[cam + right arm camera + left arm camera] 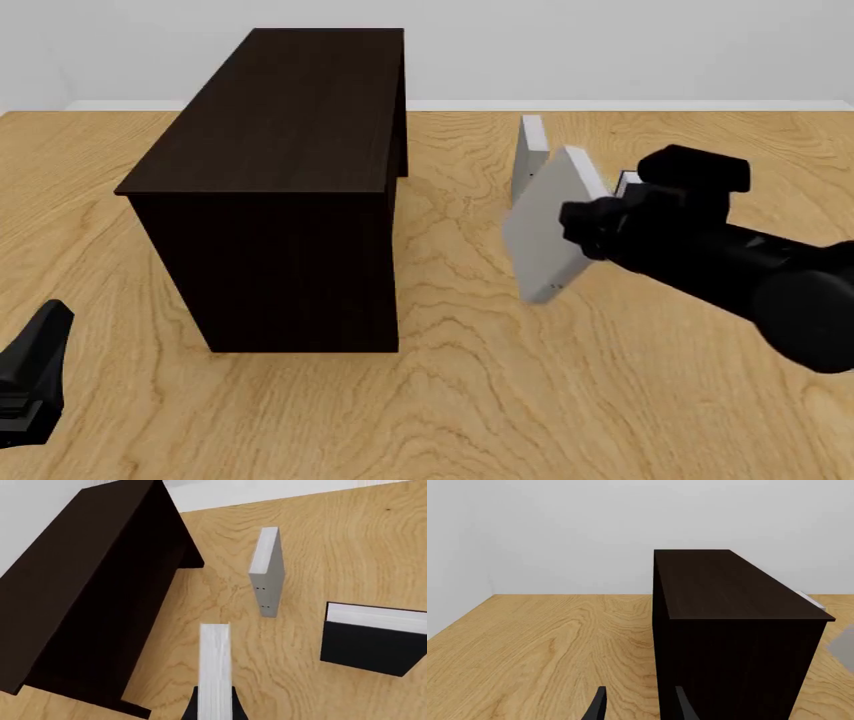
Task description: Pick up the book on the right and place it under the cabinet shelf.
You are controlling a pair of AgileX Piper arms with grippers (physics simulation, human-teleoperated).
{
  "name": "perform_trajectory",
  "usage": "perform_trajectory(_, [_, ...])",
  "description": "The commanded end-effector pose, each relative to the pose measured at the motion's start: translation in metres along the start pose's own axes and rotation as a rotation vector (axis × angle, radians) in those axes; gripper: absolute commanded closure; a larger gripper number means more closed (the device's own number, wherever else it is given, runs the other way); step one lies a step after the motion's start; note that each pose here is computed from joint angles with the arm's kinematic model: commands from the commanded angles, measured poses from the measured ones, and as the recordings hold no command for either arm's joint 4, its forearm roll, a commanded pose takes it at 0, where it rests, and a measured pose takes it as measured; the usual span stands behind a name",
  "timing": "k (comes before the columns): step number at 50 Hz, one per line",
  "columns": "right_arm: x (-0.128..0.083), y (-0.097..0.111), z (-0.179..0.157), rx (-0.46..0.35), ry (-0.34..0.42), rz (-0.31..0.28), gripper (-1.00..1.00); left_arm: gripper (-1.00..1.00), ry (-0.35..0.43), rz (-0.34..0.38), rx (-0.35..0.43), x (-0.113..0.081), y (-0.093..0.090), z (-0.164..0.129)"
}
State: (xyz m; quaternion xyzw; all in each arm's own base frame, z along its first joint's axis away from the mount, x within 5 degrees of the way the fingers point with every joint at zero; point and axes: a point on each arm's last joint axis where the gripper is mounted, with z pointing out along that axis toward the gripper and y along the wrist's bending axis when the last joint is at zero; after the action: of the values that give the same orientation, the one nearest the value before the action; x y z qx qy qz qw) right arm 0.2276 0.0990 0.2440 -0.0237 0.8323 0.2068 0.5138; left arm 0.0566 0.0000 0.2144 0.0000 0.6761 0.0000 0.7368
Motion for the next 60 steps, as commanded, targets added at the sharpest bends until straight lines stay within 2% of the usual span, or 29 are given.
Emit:
perform_trajectory(1, [-0.007, 0.007, -0.002, -0.050, -0.084, 0.033, 1.00, -1.00, 0.000, 0.000, 0.000, 0.000, 0.000, 0.000])
perform_trajectory(14, [-0.009, 0.016, -0.012, -0.126, -0.189, 0.030, 1.00, -1.00, 0.000, 0.000, 0.000, 0.000, 0.000, 0.000])
perform_trajectory(24, [-0.006, 0.028, -0.001, -0.183, -0.217, 0.020, 1.00, -1.00, 0.000, 0.000, 0.000, 0.000, 0.000, 0.000])
perform_trajectory(31, [-0.001, 0.031, 0.012, -0.210, -0.242, 0.033, 1.00, -1.00, 0.000, 0.000, 0.000, 0.000, 0.000, 0.000])
perform_trajectory(32, [0.002, 0.032, 0.016, -0.225, -0.246, 0.054, 1.00, -1.00, 0.000, 0.000, 0.000, 0.000, 0.000, 0.000])
perform_trajectory(41, [-0.005, 0.034, 0.022, -0.233, -0.289, 0.038, 1.00, -1.00, 0.000, 0.000, 0.000, 0.000, 0.000, 0.000])
perform_trajectory(48, [-0.005, 0.036, 0.026, -0.248, -0.310, 0.049, 1.00, -1.00, 0.000, 0.000, 0.000, 0.000, 0.000, 0.000])
perform_trajectory(52, [-0.006, 0.030, 0.026, -0.235, -0.329, 0.053, 1.00, -1.00, 0.000, 0.000, 0.000, 0.000, 0.000, 0.000])
perform_trajectory(60, [-0.002, 0.027, 0.034, -0.239, -0.334, 0.094, 1.00, -1.00, 0.000, 0.000, 0.000, 0.000, 0.000, 0.000])
